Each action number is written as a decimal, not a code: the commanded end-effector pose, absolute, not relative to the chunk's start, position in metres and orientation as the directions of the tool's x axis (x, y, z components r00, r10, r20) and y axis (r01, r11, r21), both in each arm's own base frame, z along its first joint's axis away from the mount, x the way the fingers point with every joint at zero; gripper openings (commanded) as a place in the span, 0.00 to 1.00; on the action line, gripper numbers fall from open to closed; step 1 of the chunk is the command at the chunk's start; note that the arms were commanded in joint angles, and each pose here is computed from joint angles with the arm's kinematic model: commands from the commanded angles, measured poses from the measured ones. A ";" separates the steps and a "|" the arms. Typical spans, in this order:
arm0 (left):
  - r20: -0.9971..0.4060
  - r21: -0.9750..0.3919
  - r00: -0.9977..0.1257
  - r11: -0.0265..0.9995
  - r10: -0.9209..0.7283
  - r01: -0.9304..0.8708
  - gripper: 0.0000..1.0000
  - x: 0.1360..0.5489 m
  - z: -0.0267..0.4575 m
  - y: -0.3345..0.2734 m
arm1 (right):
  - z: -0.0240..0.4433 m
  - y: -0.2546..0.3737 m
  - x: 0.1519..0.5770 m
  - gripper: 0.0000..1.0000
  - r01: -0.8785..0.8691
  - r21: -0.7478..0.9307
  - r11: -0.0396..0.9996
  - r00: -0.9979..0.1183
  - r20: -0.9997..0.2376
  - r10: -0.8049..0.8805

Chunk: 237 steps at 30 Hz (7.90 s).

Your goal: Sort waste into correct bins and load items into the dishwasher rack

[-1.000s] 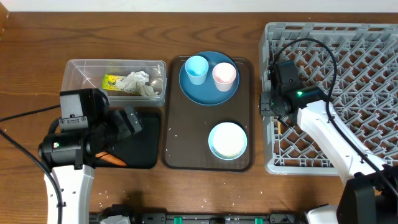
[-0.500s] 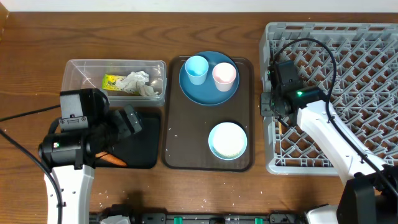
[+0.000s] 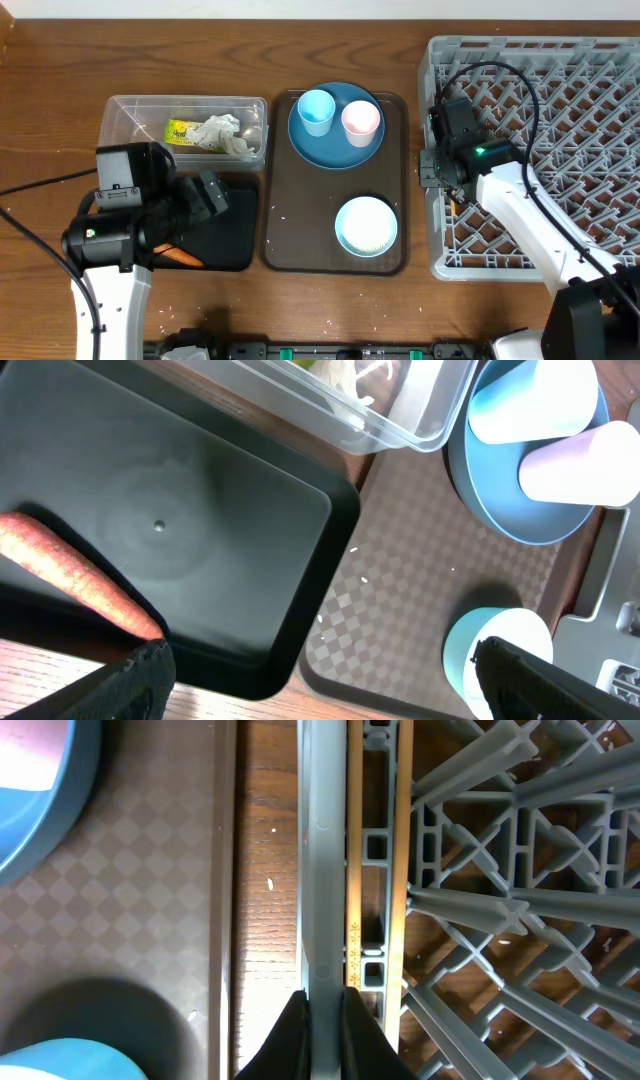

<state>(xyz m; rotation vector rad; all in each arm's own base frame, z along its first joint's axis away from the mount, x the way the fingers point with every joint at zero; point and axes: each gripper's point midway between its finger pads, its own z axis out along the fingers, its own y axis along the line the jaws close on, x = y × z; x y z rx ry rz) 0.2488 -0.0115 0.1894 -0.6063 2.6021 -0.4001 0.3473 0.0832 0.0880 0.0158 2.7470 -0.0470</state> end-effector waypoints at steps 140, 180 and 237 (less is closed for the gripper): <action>-0.372 -0.366 -0.799 0.866 -0.473 -0.342 0.98 0.251 0.197 -0.009 | 0.033 0.264 0.208 0.01 -0.587 0.042 0.809 -0.810 -0.031 -0.586; -0.372 -0.366 -0.799 0.866 -0.473 -0.342 0.98 0.251 0.197 -0.009 | 0.050 0.278 0.218 0.01 -0.600 -0.023 0.800 -0.795 -0.094 -0.599; -0.437 -0.386 -0.766 0.867 -0.472 -0.315 0.98 0.267 0.207 -0.007 | 0.162 0.037 0.370 0.99 0.046 -0.107 0.993 -0.967 -0.254 0.018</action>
